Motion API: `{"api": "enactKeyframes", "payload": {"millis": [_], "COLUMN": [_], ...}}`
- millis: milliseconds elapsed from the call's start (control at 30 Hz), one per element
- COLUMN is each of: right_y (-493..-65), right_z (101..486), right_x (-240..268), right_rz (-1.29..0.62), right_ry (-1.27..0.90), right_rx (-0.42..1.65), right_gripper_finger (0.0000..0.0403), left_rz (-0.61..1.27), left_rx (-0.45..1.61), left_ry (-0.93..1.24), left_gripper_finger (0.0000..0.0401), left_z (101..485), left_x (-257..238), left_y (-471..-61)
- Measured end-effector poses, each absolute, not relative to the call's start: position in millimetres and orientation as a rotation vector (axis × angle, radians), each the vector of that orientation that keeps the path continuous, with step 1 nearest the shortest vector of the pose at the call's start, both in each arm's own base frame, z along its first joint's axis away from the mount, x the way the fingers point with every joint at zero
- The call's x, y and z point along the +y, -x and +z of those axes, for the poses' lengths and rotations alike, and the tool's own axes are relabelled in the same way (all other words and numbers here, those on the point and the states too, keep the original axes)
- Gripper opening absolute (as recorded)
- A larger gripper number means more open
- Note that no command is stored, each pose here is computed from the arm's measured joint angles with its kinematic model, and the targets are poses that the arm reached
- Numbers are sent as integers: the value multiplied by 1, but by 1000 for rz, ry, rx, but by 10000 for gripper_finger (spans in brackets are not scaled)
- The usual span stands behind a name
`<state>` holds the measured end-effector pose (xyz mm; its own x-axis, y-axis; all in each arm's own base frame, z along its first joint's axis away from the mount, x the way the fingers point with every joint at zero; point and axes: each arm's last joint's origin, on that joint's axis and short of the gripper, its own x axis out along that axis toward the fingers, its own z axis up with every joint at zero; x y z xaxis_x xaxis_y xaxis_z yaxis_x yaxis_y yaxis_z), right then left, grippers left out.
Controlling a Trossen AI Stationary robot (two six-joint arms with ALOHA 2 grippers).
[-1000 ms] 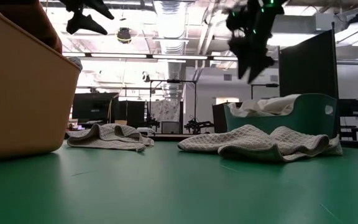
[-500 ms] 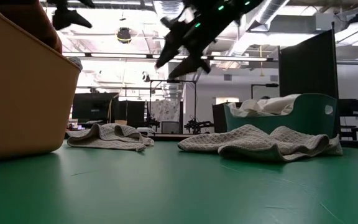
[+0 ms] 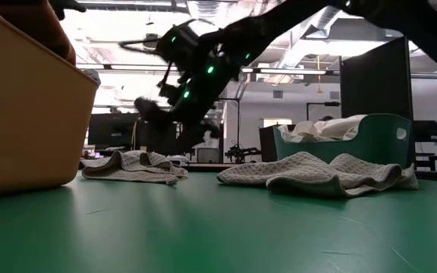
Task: Sort towels by color in basket
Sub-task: Put the left light gray towel into the green bin
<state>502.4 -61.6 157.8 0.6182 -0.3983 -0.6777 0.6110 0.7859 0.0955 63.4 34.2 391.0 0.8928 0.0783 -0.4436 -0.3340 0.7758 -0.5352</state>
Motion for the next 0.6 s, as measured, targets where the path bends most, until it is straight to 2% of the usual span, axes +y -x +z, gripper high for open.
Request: {"api": "enactKeyframes", "payload": {"millis": [167, 233, 333, 467, 500, 600], "right_y": [-518, -523, -524, -520, -517, -502], "right_z": [122, 116, 111, 116, 120, 139], "right_x": [-65, -65, -65, -63, -63, -61], "right_rz": [-572, -578, -579, -550, -534, -542], "right_ry": [-266, -281, -299, -312, -320, -345], "right_rx": [709, 705, 712, 765, 798, 899], "right_gripper_finger": [286, 271, 206, 51, 33, 31], "left_rz": [226, 227, 227, 227, 227, 226], "left_rx": [396, 393, 390, 389, 390, 382], "left_ry": [649, 654, 652, 633, 627, 618], "left_gripper_finger": [242, 242, 242, 242, 242, 242], "left_z": [392, 392, 392, 392, 392, 393], "left_x": [29, 28, 26, 25, 26, 26], "left_y": [-58, -56, -54, -53, -53, -54]}}
